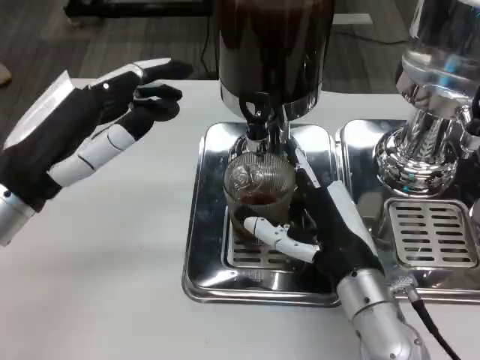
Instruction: Grasp the cup under the faucet to collect the drink, then remove the cup.
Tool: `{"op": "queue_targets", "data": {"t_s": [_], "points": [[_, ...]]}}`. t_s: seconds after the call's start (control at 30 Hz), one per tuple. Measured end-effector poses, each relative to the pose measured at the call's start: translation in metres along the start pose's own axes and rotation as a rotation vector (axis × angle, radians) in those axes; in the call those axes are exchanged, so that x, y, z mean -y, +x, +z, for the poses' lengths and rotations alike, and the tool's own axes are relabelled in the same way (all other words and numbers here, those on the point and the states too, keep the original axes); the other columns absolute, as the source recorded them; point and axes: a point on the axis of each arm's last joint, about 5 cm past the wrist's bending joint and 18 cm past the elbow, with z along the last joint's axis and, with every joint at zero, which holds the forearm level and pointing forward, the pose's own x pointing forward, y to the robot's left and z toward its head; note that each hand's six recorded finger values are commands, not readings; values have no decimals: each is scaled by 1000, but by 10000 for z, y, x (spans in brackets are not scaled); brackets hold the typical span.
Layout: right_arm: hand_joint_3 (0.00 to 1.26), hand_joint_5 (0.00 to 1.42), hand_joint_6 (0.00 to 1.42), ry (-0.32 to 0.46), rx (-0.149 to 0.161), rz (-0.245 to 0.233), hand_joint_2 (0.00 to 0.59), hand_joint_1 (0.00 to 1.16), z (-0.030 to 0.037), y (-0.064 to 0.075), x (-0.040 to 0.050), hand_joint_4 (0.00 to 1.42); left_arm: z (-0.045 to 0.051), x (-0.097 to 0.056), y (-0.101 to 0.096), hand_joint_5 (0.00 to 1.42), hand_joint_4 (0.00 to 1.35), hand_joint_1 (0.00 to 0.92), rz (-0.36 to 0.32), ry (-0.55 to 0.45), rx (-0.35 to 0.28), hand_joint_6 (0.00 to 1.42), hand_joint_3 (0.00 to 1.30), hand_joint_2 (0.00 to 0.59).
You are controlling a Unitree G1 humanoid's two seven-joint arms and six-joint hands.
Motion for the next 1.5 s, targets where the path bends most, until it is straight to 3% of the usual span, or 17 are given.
{"op": "queue_targets", "data": {"t_s": [0.27, 0.6, 0.8, 1.5], "points": [[0, 112, 329, -12, 0, -26, 180, 621, 17, 2, -58, 0, -3, 35, -52, 278, 219, 0, -3, -10, -21, 373, 266, 141], [131, 226, 432, -59, 11, -87, 182, 641, 35, 5, -132, 119, 18, 43, -50, 289, 241, 0, -10, -10, -23, 375, 268, 156], [267, 363, 513, -81, 28, -145, 195, 654, 50, 2, -165, 275, 17, 45, -51, 295, 244, 0, -12, -10, -25, 375, 268, 160], [413, 533, 663, -92, 36, -255, 200, 667, 2, -69, -201, 420, -65, 99, -74, 295, 246, 0, -57, -19, -86, 380, 268, 166]]}}
